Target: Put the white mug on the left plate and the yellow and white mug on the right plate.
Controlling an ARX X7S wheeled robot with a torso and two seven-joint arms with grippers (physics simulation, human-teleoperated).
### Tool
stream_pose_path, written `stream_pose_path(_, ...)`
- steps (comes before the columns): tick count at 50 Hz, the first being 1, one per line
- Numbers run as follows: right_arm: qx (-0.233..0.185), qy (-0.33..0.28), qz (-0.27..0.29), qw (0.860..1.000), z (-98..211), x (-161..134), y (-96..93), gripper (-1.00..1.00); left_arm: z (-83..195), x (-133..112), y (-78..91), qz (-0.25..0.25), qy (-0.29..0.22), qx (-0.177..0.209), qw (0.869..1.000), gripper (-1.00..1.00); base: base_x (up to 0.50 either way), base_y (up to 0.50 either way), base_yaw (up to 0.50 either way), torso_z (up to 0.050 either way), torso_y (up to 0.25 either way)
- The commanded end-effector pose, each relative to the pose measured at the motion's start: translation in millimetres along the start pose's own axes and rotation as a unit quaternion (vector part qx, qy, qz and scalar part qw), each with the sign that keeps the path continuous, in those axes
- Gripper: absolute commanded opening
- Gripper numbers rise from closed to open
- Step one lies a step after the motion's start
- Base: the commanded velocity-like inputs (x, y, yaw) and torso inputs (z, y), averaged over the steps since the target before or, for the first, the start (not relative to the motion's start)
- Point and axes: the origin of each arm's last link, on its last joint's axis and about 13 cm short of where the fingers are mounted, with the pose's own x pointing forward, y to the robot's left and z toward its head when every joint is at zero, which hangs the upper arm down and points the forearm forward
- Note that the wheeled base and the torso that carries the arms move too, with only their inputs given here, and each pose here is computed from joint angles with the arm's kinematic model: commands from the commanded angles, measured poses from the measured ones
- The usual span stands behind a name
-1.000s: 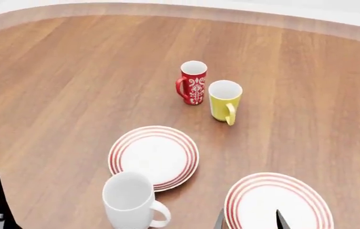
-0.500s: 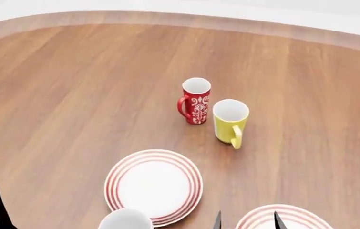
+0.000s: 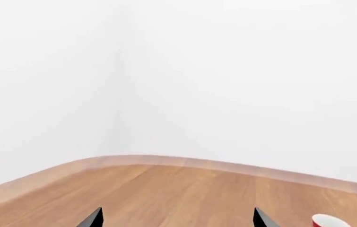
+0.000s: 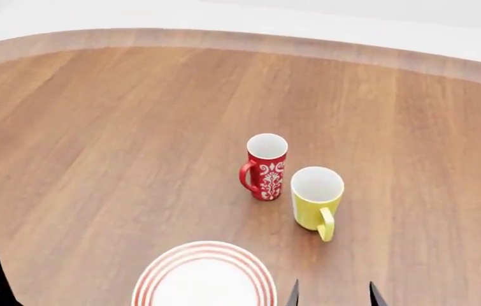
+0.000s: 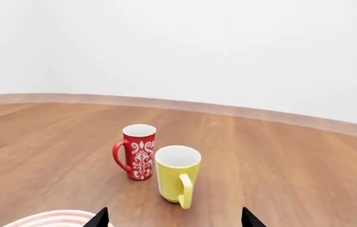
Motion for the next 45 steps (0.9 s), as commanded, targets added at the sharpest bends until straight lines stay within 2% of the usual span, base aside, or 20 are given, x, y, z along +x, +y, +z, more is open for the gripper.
stream_pose_path(1,-0.031,0.016,0.036,0.999,0.0,-7.6,-4.3,1.0,6.7,-3.9,2.7,0.002,-0.007,-0.002,1.0,1.0,0.0,0.0,0.0,0.0,0.0)
stream_pose_path(5,-0.064,0.03,0.061,0.996,9.8,-13.4,-18.4,1.0,13.7,-6.8,7.0,0.017,-0.017,-0.005,1.0,1.0,0.0,0.0,0.0,0.0,0.0)
stream_pose_path(8,-0.059,0.036,0.073,0.995,17.6,-14.7,-26.8,1.0,16.3,-7.9,6.5,0.018,-0.021,-0.007,1.0,1.0,0.0,0.0,0.0,0.0,0.0)
stream_pose_path(18,-0.092,0.068,0.139,0.984,53.0,-23.6,-55.0,1.0,18.6,-11.0,9.8,0.03,-0.031,-0.01,0.999,1.0,0.0,0.0,0.0,0.0,0.0)
stream_pose_path(21,-0.102,0.079,0.169,0.977,55.9,-29.7,-58.6,1.0,19.2,-13.1,11.2,0.034,-0.033,-0.012,0.999,1.0,0.0,0.0,0.0,0.0,0.0)
stream_pose_path(29,-0.09,0.105,0.254,0.957,59.1,-50.9,-67.5,1.0,20.6,-16.8,12.9,0.035,-0.04,-0.009,0.999,1.0,0.0,0.0,0.0,0.0,0.0)
stream_pose_path(36,-0.125,0.119,0.299,0.938,56.8,-66.4,-71.9,1.0,21.9,-16.4,14.7,0.038,-0.04,-0.009,0.998,1.0,0.0,0.0,0.0,0.0,0.0)
stream_pose_path(45,-0.141,0.123,0.334,0.924,62.5,-77.3,-75.3,1.0,23.7,-15.5,16.6,0.041,-0.041,-0.011,0.998,1.0,0.0,0.0,0.0,0.0,0.0)
